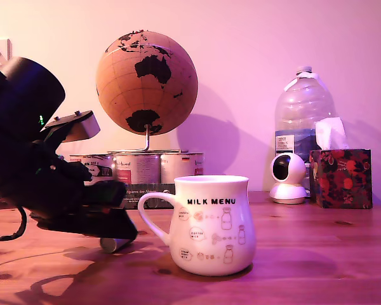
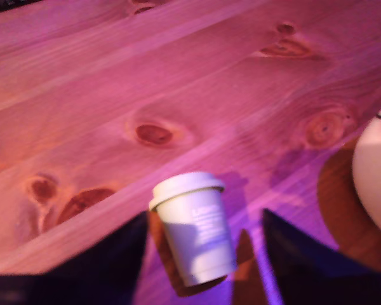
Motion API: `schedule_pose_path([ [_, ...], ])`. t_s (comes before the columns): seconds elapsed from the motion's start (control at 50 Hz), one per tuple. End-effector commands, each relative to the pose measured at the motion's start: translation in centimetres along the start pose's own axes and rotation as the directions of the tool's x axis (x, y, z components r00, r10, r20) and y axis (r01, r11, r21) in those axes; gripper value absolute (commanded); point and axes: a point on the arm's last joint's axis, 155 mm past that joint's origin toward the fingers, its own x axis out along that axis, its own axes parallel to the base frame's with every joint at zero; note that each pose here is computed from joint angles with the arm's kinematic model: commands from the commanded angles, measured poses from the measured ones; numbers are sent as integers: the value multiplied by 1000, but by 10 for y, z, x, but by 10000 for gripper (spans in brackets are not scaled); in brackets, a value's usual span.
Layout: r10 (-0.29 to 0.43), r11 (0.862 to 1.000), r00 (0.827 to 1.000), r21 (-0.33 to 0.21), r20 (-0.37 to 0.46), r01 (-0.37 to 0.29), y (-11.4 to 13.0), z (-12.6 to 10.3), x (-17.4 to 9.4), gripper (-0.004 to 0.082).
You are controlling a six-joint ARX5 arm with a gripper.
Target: Pick up the coffee capsules from the table one by one and drop them inside the nearest coffee cup
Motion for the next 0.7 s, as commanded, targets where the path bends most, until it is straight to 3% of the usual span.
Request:
schedule_pose_path([
  [0.0,-4,1000,1000,8,-1,4,-1,-1,2,252],
  [0.22,-3,1000,1000,24,-1,3,-1,0,2,177],
  [0.44,-4,1000,1000,24,3,4,-1,1,2,178],
  [0.46,-3,998,1000,60,5,3,-1,2,1,178],
  [0.68,-24,994,1000,104,19,22,-7,13,-9,177],
])
